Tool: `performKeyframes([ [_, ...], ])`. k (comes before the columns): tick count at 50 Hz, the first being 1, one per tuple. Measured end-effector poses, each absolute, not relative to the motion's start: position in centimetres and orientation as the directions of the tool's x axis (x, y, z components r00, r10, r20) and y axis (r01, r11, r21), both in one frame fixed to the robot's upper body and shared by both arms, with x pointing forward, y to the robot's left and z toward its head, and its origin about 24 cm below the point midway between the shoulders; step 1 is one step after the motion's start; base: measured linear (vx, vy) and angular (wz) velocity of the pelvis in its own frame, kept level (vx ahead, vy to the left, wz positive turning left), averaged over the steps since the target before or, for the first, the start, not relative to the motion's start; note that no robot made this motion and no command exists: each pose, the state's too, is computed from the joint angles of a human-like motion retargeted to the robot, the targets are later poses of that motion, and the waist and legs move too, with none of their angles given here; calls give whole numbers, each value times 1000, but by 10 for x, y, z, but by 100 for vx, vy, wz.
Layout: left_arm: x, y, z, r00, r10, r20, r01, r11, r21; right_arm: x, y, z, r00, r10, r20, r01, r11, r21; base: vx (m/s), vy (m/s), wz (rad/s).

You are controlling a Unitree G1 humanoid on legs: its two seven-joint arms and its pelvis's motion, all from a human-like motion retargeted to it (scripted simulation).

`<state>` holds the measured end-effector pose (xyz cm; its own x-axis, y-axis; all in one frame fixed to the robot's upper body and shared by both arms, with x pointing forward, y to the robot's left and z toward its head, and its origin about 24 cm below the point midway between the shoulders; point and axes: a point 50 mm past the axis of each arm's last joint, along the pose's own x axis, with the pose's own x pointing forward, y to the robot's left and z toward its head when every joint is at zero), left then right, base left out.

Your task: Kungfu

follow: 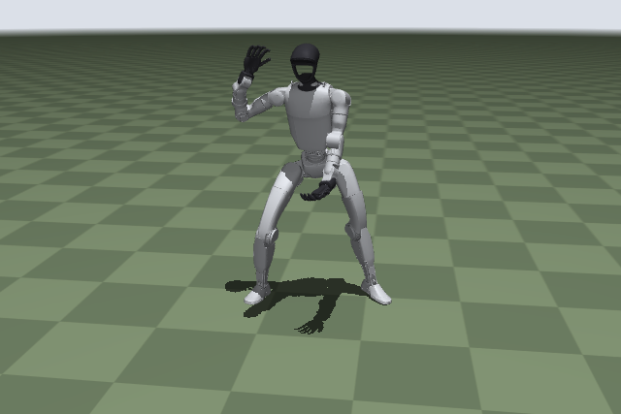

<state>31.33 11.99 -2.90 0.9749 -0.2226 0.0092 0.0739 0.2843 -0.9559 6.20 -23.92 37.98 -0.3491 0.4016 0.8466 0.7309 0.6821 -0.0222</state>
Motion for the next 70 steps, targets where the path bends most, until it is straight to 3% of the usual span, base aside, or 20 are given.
performKeyframes([
  [6, 243, 177, -95, 930, -150, -335, -225, 489, -843, 86, -249, 377, -243, 330, 912, 719, 692, -59, 14, 12, -134],
  [10, 157, 245, -129, 803, -43, -594, -416, 674, -611, 113, -255, 381, -150, 310, 939, 694, 709, -123, 0, 18, -189],
  [13, 87, 289, -138, 634, 61, -771, -519, 773, -366, 131, -259, 389, -82, 346, 935, 748, 642, -172, -18, 33, -166],
  [18, -40, 338, -126, 136, 274, -952, -567, 809, 152, 171, -259, 402, 92, 451, 888, 884, 374, -281, -20, 15, -114],
  [21, -73, 346, -118, -114, 380, -918, -346, 851, 395, 185, -254, 412, 180, 559, 809, 947, 123, -296, -12, -10, -96],
  [23, -74, 350, -115, -172, 454, -875, -150, 865, 478, 188, -253, 418, 236, 614, 753, 962, -41, -268, 0, -23, -44],
  [27, 1, 345, -127, 27, 442, -897, 45, 896, 442, 190, -249, 425, 305, 712, 632, 952, -250, -177, 8, -51, -4],
  [30, 108, 319, -125, 269, 291, -918, 159, 927, 340, 191, -248, 434, 366, 753, 547, 928, -340, -154, 16, -75, -8],
  [33, 201, 284, -103, 486, 146, -861, 339, 877, 340, 195, -240, 431, 405, 778, 481, 913, -376, -159, 30, -81, 16],
  [37, 325, 189, -32, 794, -118, -597, 428, 805, 410, 195, -233, 436, 430, 806, 407, 900, -418, -124, 34, -100, -75],
  [41, 395, 111, 80, 951, -246, -187, 305, 845, 439, 214, -209, 445, 361, 847, 390, 931, -351, -98, 29, -31, -202],
  [47, 425, 81, 252, 949, -139, 284, -71, 781, 621, 227, -128, 444, 155, 960, 234, 985, -133, -106, 59, -46, -306],
  [50, 417, 79, 328, 883, -49, 466, -326, 649, 688, 221, -108, 440, 121, 981, 155, 991, -111, -74, 58, -21, -286],
  [53, 405, 69, 371, 849, -39, 528, -420, 556, 717, 225, -100, 439, 141, 978, 151, 990, -134, -52, 61, -15, -270],
  [55, 399, 54, 380, 850, -100, 517, -394, 532, 750, 232, -100, 445, 138, 961, 241, 990, -126, -64, 64, -9, -253],
  [57, 394, 51, 391, 850, -153, 504, -379, 489, 786, 230, -102, 455, 13, 931, 364, 999, -2, -32, 59, -3, -270],
  [59, 388, 57, 405, 850, -187, 492, -386, 414, 824, 227, -103, 455, -50, 931, 362, 997, 68, -37, 64, 3, -293],
  [64, 390, 79, 402, 882, -167, 440, -419, 148, 896, 252, -105, 445, 81, 884, 460, 937, 90, -338, 60, 29, -331],
  [67, 400, 105, 373, 953, -138, 268, -270, 3, 963, 274, -97, 421, 135, 859, 494, 899, 104, -426, 60, 97, -406],
  [70, 405, 153, 329, 998, -49, -41, 33, -160, 987, 300, -74, 383, 149, 811, 566, 817, 222, -533, 19, 132, -387],
])
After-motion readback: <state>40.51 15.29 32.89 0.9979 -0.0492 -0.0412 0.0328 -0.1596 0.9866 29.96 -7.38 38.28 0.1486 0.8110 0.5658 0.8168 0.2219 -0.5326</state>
